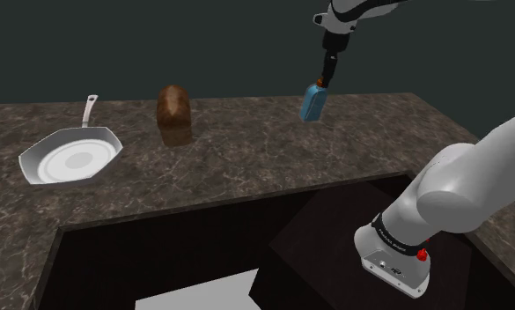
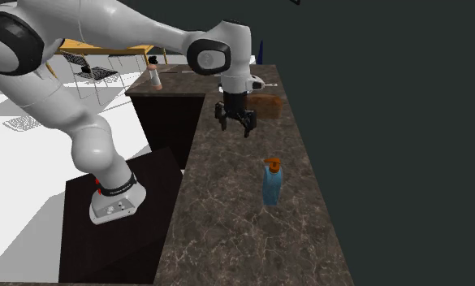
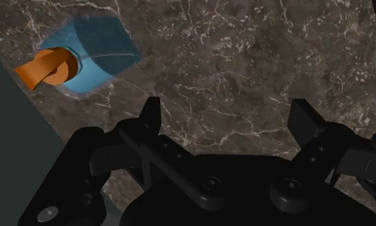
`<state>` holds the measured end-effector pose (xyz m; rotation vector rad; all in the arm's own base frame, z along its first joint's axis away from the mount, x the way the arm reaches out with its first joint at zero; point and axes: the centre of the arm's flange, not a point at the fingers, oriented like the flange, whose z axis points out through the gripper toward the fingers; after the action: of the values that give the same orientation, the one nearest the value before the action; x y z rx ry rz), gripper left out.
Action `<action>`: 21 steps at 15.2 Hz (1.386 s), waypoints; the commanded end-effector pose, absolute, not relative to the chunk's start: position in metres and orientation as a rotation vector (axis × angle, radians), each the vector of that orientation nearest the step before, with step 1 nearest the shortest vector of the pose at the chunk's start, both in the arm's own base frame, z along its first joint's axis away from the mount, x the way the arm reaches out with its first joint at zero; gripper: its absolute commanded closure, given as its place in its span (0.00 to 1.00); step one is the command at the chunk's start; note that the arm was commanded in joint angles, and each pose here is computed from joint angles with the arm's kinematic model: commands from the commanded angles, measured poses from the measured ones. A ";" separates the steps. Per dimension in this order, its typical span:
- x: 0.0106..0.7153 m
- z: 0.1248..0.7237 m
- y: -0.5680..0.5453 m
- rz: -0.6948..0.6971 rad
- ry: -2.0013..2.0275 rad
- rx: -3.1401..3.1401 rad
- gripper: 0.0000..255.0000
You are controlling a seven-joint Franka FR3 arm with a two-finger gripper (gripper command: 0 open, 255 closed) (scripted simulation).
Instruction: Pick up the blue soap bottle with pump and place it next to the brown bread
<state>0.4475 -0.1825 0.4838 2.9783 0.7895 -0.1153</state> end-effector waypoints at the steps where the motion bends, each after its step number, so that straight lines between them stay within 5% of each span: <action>1: 0.460 0.467 -0.200 -0.144 0.853 2.954 0.00; 12: 0.552 0.390 -0.285 -0.294 1.160 2.806 0.00; 21: 0.549 0.349 -0.294 -0.299 1.170 2.800 0.00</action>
<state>0.5485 -0.2945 0.3525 2.8004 1.1703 -0.2999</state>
